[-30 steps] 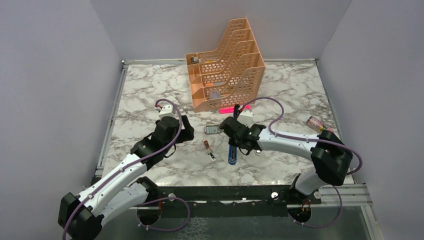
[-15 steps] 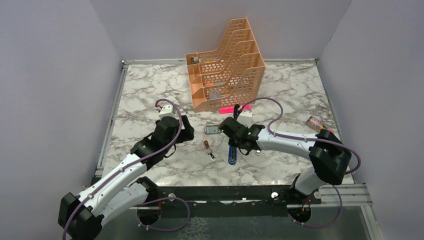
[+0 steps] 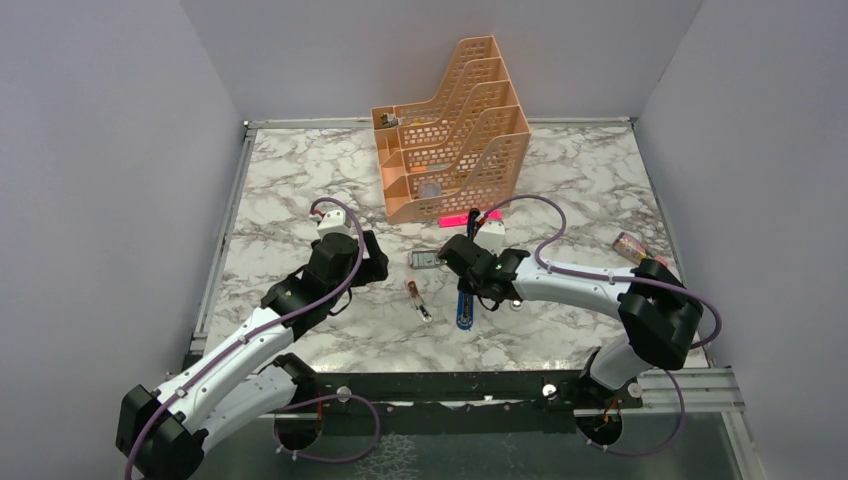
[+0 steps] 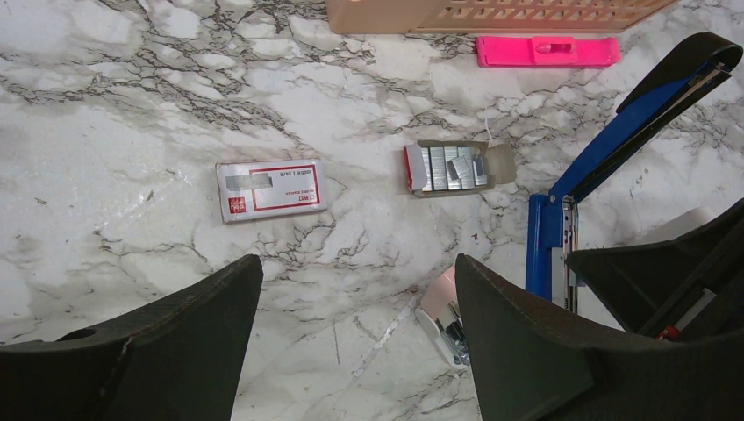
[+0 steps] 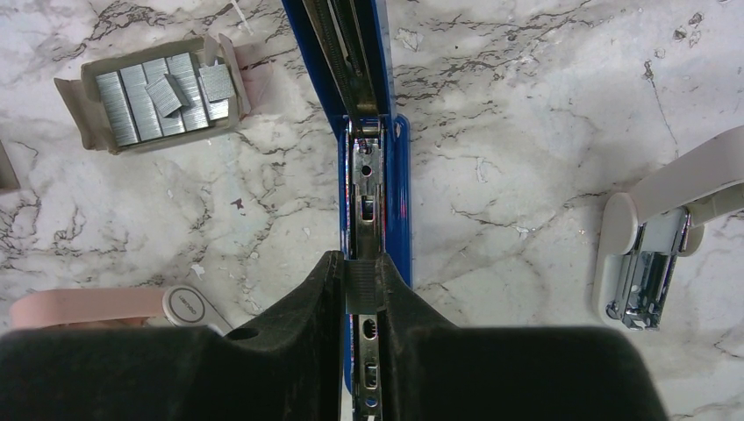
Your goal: Load the staples into the stapler
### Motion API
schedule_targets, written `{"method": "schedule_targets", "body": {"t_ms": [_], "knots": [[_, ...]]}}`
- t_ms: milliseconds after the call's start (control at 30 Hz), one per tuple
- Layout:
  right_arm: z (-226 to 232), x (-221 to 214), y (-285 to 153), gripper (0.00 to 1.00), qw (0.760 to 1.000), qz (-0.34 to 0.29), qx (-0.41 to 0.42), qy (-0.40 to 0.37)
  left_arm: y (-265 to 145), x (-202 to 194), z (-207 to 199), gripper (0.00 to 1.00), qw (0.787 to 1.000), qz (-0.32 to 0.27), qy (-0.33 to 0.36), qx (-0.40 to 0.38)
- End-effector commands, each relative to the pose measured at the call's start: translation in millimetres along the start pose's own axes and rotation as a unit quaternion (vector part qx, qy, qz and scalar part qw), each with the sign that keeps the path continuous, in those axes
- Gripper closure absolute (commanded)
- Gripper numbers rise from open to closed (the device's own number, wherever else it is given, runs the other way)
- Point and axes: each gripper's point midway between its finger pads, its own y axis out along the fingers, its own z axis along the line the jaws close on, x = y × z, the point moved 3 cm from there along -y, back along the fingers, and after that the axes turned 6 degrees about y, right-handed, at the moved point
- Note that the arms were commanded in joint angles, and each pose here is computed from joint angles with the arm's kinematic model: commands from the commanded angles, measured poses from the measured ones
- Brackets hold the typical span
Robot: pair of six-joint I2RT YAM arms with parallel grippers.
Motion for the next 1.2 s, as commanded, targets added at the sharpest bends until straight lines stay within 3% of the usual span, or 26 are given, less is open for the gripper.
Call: {"method": "schedule_targets", "body": {"t_ms": [0, 1167], "knots": [[1.5, 1.7, 0.3, 0.82, 1.0, -0.007, -0.004, -0.005, 1.5, 2.5, 0.6, 0.18, 1.0, -0.007, 0.0, 0.0], [1.5, -5.4, 5.2, 0.82, 1.0, 0.005, -0.003, -0.014, 1.3, 1.9, 1.0, 0.18, 1.0, -0.007, 0.0, 0.0]]}}
